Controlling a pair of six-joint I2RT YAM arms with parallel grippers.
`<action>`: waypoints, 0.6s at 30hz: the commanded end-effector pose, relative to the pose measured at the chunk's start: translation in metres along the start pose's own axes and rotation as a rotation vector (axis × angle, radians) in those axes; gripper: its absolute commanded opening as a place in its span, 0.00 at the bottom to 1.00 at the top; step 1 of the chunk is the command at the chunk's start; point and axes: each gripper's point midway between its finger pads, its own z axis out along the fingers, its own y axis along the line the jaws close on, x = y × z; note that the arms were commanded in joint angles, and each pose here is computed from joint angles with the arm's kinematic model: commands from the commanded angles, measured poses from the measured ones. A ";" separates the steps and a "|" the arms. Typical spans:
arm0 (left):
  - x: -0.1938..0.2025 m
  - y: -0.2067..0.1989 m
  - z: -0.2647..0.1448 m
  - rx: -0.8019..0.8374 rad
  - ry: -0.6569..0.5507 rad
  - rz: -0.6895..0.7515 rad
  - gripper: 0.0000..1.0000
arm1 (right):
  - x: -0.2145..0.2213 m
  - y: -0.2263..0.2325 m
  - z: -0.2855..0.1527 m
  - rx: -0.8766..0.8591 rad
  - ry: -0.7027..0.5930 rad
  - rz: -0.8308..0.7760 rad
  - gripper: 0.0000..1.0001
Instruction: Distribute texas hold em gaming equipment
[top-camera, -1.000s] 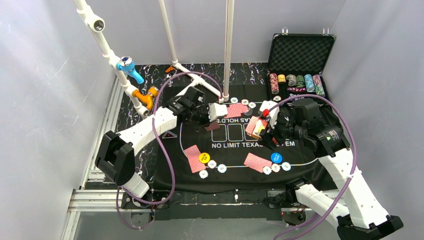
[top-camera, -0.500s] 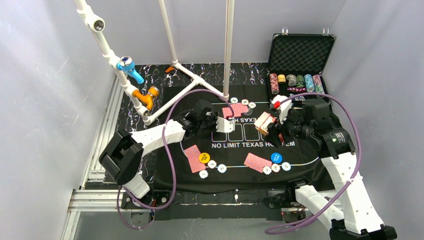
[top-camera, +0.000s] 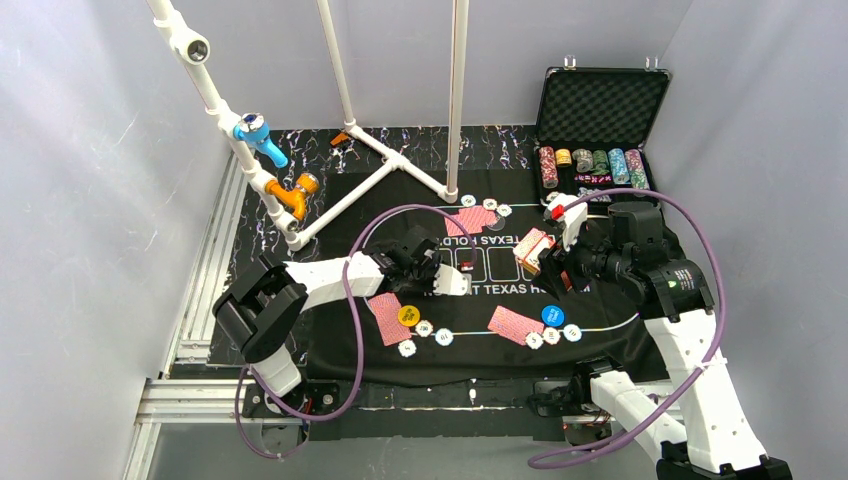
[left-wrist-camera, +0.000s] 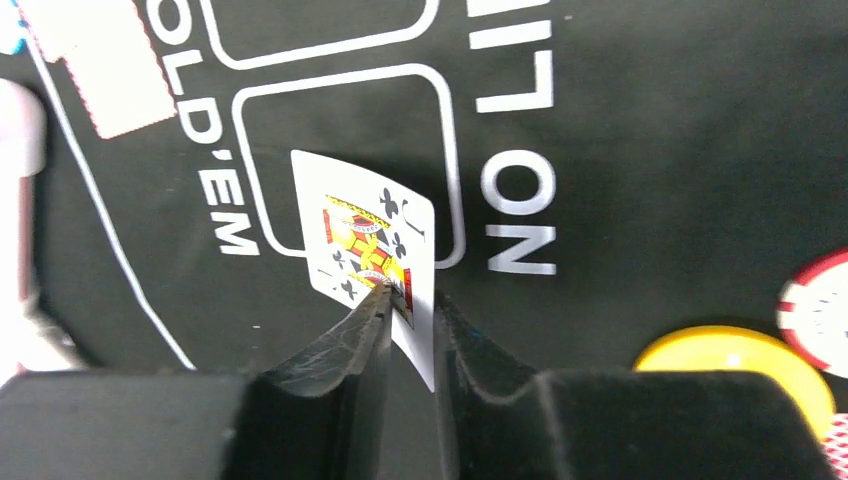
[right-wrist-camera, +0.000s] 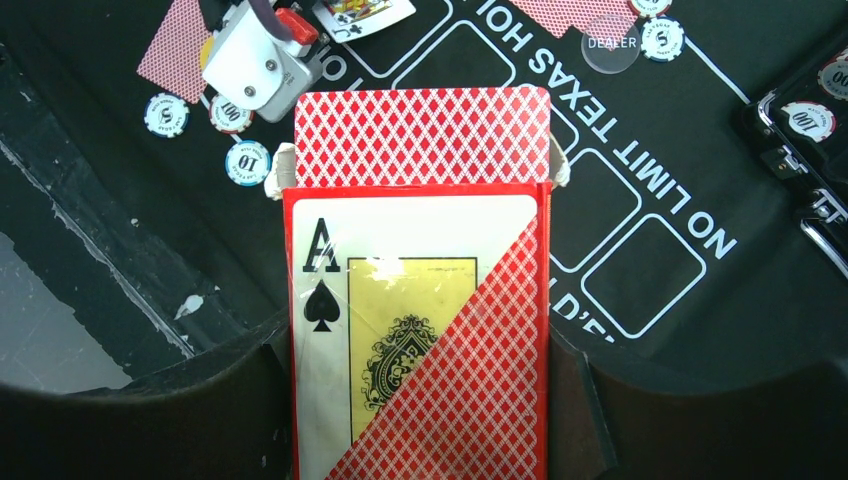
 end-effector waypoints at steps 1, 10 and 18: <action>-0.008 -0.023 -0.004 0.127 -0.019 -0.084 0.25 | -0.021 -0.001 -0.011 0.015 -0.072 -0.029 0.01; -0.015 -0.027 -0.006 0.185 -0.002 -0.207 0.56 | -0.020 0.000 -0.009 0.005 -0.072 -0.031 0.01; -0.049 0.005 -0.051 0.220 -0.120 -0.402 0.76 | -0.019 0.003 -0.008 -0.010 -0.076 -0.040 0.01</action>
